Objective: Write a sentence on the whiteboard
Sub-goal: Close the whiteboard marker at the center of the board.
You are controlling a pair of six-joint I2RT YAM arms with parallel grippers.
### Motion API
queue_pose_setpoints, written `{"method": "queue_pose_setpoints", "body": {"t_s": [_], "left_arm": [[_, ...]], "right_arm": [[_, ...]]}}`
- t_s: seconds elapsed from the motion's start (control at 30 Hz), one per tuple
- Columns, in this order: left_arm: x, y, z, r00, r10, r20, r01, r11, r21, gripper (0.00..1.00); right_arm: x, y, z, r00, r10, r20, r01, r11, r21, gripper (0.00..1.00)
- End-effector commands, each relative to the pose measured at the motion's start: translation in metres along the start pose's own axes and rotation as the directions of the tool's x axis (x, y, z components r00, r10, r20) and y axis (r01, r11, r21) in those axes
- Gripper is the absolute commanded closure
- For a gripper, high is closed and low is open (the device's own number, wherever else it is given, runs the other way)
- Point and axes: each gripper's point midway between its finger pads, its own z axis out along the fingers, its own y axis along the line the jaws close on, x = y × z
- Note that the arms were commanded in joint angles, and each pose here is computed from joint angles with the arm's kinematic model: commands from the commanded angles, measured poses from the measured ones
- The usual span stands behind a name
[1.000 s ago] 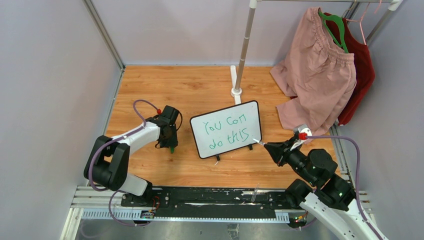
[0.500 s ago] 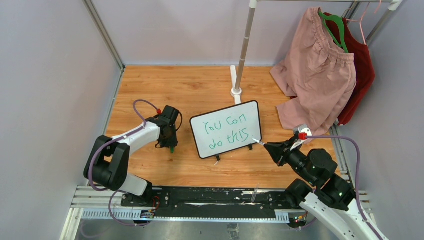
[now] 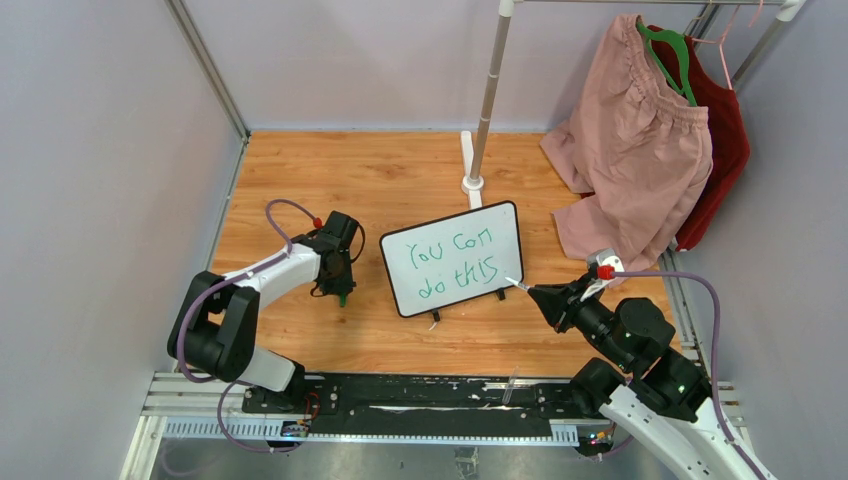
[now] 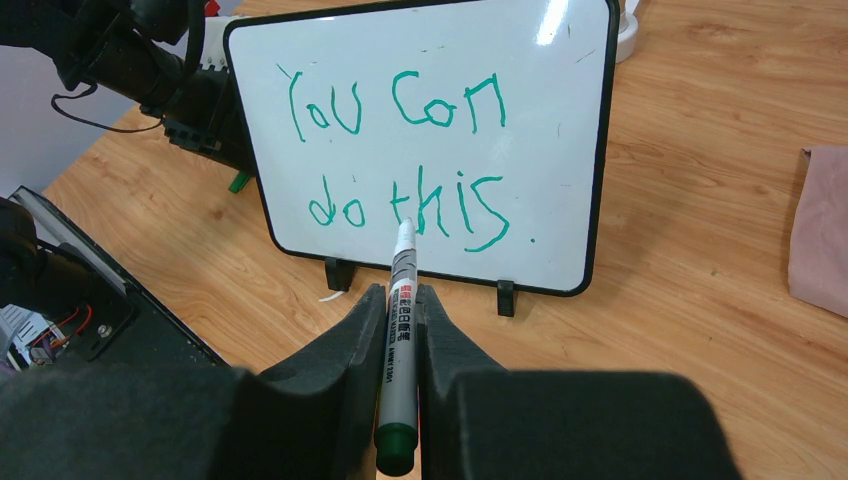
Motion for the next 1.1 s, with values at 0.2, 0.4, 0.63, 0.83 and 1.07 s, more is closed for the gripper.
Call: {"method": "queue_pose_setpoints", "body": {"t_s": [0.2, 0.4, 0.63, 0.83, 1.07], "left_arm": [[0.0141, 0.0068, -0.0027, 1.000, -0.004, -0.027, 0.003, 1.000, -0.016, 0.61], [0.0174, 0.0074, -0.0001, 0.999, 0.000, -0.040, -0.001, 1.000, -0.023, 0.62], [0.0174, 0.0072, 0.0021, 0.999, 0.003, -0.046, -0.004, 1.000, -0.030, 0.66], [0.0180, 0.0079, 0.0026, 0.999, 0.001, -0.047, -0.003, 0.999, -0.033, 0.70], [0.0197, 0.0070, 0.0042, 0.999, 0.002, -0.050, -0.003, 1.000, -0.029, 0.74]], "right_arm": [[-0.0033, 0.0002, -0.0015, 1.000, 0.004, 0.020, -0.004, 1.000, -0.003, 1.00], [-0.0027, 0.0003, -0.0006, 1.000, 0.002, 0.017, -0.002, 1.000, -0.004, 1.00], [-0.0026, 0.0003, -0.0002, 1.000, 0.001, 0.016, -0.001, 1.000, -0.003, 1.00], [-0.0022, 0.0001, 0.0002, 1.000, -0.001, 0.015, 0.001, 1.000, -0.003, 1.00], [-0.0029, 0.0006, -0.0002, 1.000, 0.000, 0.019, 0.000, 1.000, -0.006, 1.00]]}}
